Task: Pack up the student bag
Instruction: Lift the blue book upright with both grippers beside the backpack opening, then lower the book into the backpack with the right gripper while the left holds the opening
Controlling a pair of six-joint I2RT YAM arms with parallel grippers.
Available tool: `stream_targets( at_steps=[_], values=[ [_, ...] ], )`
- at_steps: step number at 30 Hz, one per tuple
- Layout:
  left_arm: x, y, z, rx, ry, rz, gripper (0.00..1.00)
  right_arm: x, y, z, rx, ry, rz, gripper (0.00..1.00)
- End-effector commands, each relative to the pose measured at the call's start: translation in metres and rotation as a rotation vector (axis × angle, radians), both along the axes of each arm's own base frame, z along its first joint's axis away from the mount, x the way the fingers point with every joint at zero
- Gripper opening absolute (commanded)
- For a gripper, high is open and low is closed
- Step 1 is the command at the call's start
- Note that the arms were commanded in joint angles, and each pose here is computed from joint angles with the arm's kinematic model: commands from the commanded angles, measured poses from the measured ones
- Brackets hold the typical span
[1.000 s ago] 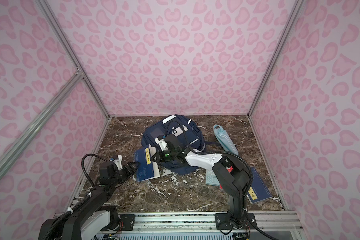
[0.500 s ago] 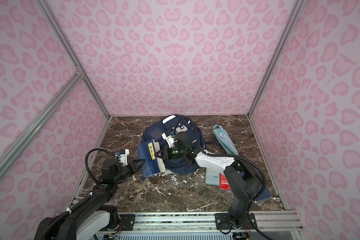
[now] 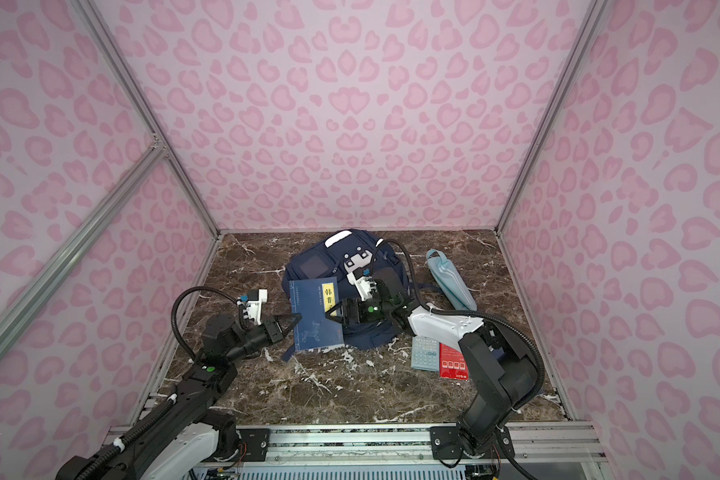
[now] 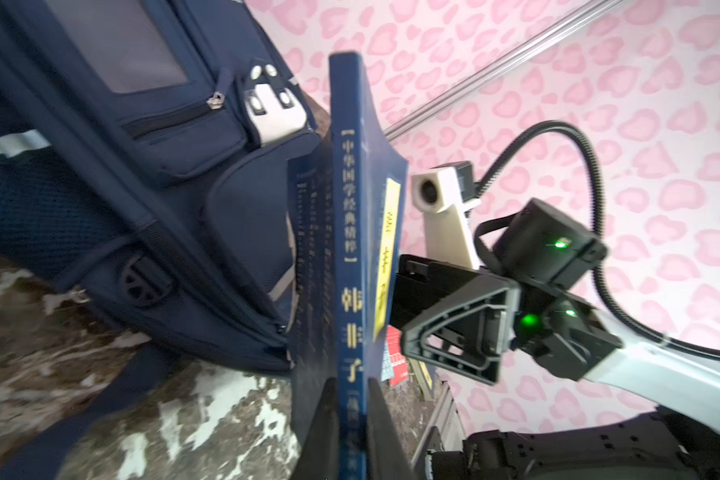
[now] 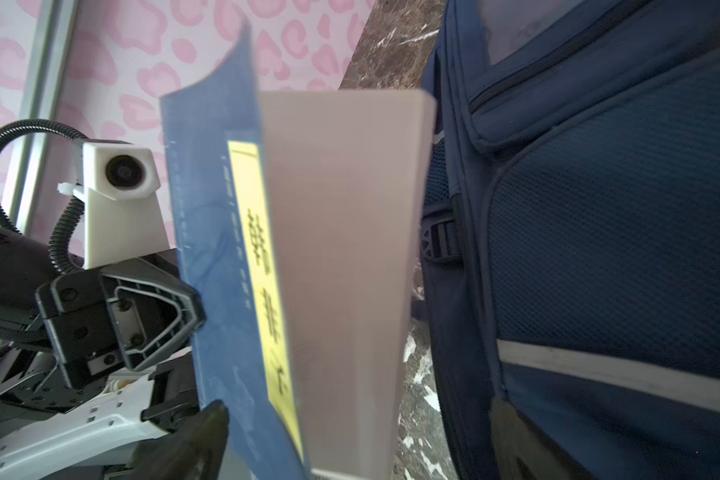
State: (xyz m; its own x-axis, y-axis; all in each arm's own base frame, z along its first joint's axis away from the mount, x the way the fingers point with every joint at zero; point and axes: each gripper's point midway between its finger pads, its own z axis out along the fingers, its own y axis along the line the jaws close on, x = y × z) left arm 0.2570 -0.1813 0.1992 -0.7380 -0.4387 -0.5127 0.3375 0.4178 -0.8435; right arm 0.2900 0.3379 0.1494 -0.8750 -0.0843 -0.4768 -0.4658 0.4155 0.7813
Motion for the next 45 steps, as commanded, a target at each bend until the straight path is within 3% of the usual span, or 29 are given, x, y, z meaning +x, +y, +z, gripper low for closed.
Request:
stream_targets(
  at_steps=[1, 6, 10, 11, 14, 15, 16, 18, 19, 21, 23, 24, 26, 28, 32, 34, 36, 38, 39, 41, 45],
  values=[
    [-0.008, -0.016, 0.048, -0.118, -0.113, -0.082, 0.04, -0.006, 0.006, 0.036, 0.156, -0.095, 0.082, 0.98],
    [-0.013, -0.033, 0.071, -0.22, -0.154, -0.166, 0.04, -0.007, 0.003, 0.069, 0.342, -0.113, 0.107, 0.93],
    [-0.016, -0.042, 0.077, -0.201, -0.175, -0.195, 0.04, 0.001, -0.014, 0.078, 0.434, -0.113, 0.066, 0.74],
    [-0.016, -0.042, 0.078, -0.194, -0.177, -0.194, 0.04, 0.002, -0.018, 0.075, 0.437, -0.1, 0.062, 0.67],
    [-0.013, -0.042, 0.072, -0.181, -0.162, -0.179, 0.04, 0.003, -0.019, 0.071, 0.439, -0.093, 0.07, 0.32],
    [-0.013, -0.043, 0.071, -0.187, -0.162, -0.183, 0.04, 0.002, -0.019, 0.07, 0.44, -0.091, 0.075, 0.23],
    [-0.013, -0.044, 0.071, -0.195, -0.159, -0.189, 0.04, 0.001, -0.019, 0.068, 0.438, -0.087, 0.077, 0.2],
    [-0.012, -0.045, 0.07, -0.197, -0.152, -0.195, 0.04, 0.0, -0.023, 0.066, 0.436, -0.088, 0.071, 0.22],
    [-0.012, -0.045, 0.069, -0.197, -0.152, -0.194, 0.04, 0.001, -0.024, 0.065, 0.433, -0.084, 0.068, 0.29],
    [-0.012, -0.047, 0.071, -0.201, -0.157, -0.198, 0.04, 0.0, -0.022, 0.063, 0.43, -0.077, 0.084, 0.64],
    [-0.014, -0.049, 0.079, -0.212, -0.18, -0.211, 0.04, 0.0, -0.021, 0.067, 0.448, -0.082, 0.096, 0.89],
    [-0.016, -0.051, 0.084, -0.218, -0.195, -0.224, 0.04, 0.0, -0.02, 0.073, 0.465, -0.094, 0.104, 0.94],
    [-0.018, -0.054, 0.09, -0.228, -0.209, -0.238, 0.04, -0.001, -0.019, 0.08, 0.486, -0.104, 0.119, 0.92],
    [-0.019, -0.056, 0.092, -0.229, -0.215, -0.247, 0.04, -0.003, -0.016, 0.089, 0.511, -0.117, 0.14, 0.84],
    [-0.015, -0.057, 0.084, -0.217, -0.199, -0.237, 0.04, -0.009, -0.019, 0.1, 0.561, -0.117, 0.16, 0.48],
    [-0.013, -0.057, 0.08, -0.208, -0.191, -0.23, 0.04, -0.008, -0.023, 0.097, 0.567, -0.107, 0.152, 0.24],
    [-0.009, -0.057, 0.073, -0.183, -0.163, -0.219, 0.04, -0.007, -0.025, 0.093, 0.573, -0.098, 0.139, 0.06],
    [-0.005, -0.058, 0.066, -0.158, -0.142, -0.209, 0.03, -0.006, -0.029, 0.093, 0.584, -0.091, 0.129, 0.01],
    [-0.004, -0.057, 0.062, -0.145, -0.13, -0.203, 0.06, -0.006, -0.031, 0.094, 0.587, -0.086, 0.125, 0.0],
    [0.002, -0.055, 0.048, -0.08, -0.096, -0.174, 0.25, -0.003, -0.038, 0.089, 0.57, -0.068, 0.091, 0.0],
    [0.018, -0.033, 0.017, 0.154, -0.038, -0.015, 0.9, 0.009, -0.054, 0.067, 0.448, -0.057, -0.013, 0.0]
  ],
)
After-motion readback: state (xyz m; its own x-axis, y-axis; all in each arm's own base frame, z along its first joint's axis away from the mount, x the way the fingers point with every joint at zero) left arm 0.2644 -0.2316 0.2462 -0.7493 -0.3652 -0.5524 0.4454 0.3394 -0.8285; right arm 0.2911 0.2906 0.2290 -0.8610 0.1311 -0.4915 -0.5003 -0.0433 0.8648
